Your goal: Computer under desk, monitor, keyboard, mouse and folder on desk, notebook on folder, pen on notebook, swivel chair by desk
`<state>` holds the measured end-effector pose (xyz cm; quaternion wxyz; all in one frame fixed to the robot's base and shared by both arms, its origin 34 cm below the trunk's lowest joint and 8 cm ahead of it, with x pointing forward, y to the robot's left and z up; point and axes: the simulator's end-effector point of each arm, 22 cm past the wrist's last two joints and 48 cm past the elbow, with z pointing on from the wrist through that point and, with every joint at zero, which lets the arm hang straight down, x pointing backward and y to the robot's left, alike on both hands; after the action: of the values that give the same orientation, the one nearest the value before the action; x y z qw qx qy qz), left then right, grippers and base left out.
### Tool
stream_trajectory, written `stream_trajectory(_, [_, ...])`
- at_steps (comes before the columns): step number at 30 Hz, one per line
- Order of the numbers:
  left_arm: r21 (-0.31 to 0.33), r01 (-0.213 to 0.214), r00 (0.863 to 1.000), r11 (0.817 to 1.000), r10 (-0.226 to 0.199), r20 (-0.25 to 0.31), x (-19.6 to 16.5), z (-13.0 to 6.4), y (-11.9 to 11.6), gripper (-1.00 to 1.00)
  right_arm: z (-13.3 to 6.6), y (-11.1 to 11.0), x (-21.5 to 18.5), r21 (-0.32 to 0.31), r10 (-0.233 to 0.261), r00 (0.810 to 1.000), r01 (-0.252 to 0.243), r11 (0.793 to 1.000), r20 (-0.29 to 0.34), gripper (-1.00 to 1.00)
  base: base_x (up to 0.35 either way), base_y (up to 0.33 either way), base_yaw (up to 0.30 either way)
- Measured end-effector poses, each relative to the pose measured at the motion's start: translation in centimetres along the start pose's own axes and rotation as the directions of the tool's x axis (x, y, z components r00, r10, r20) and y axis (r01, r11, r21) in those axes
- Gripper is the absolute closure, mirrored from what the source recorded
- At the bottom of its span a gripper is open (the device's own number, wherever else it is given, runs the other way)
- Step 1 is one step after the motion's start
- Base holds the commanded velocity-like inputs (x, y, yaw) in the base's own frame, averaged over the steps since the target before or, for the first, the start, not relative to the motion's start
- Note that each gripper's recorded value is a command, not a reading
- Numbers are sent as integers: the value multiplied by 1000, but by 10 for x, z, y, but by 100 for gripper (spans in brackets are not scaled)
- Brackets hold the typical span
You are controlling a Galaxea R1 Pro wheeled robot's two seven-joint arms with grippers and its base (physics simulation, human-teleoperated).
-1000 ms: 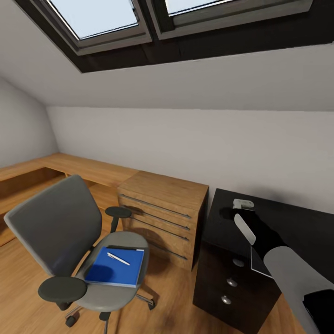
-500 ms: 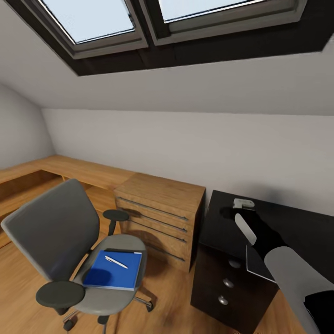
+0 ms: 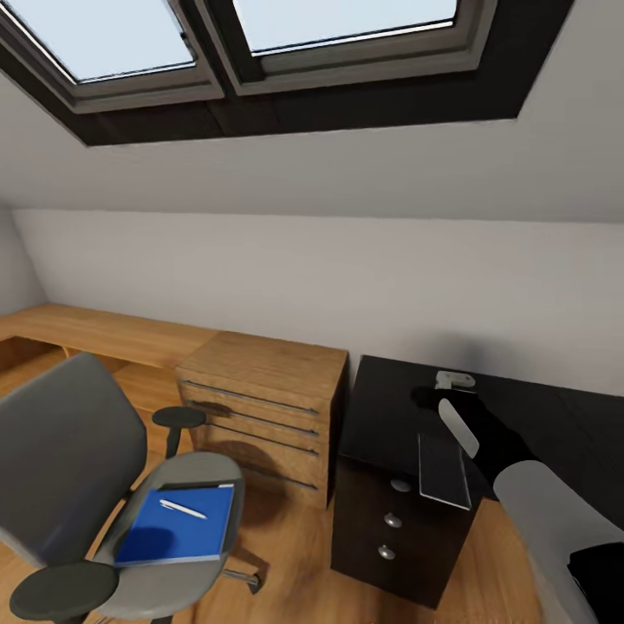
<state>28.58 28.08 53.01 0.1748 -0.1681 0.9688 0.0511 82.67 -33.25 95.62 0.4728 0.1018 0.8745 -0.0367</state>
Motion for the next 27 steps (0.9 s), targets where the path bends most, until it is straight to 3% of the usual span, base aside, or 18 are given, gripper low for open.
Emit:
stream_trajectory(7, [21,-5,1000,1000,5,-14,-1,-9,-6,-100,-7,0,-9,0,0,1000,0,1000,2,100,0,0,-285])
stream_trajectory(12, [36,-1,1000,999,1,21,-15,-15,-12,-100,-12,0,-15,-1,1,1000,-1,1000,4,100,0,0,-285])
stream_trajectory(14, [93,-8,996,996,-1,93,-46,-19,-39,-100,-14,0,-17,-1,1,1000,-1,1000,5,100,0,0,-285])
stream_trajectory(15, [119,-36,993,992,22,118,-56,-22,-52,-100,-15,0,-18,-1,1,1000,-1,1000,5,100,0,0,-285])
stream_trajectory(16, [186,-160,976,969,127,177,-77,-31,-91,-100,-16,0,-19,-1,1,1000,-1,1000,5,100,0,0,-285])
stream_trajectory(17, [244,-175,963,954,115,244,-116,-46,-130,-100,-17,0,-21,0,1,1000,-1,1000,5,100,0,0,-285])
stream_trajectory(21, [236,-193,960,952,134,246,-142,-63,-151,-100,-20,0,-24,-1,1,1000,-1,1000,5,100,0,0,-285])
stream_trajectory(27, [231,-186,951,955,116,286,-174,-87,-168,-100,-25,0,-30,-1,2,1000,-2,1000,6,100,0,0,-291])
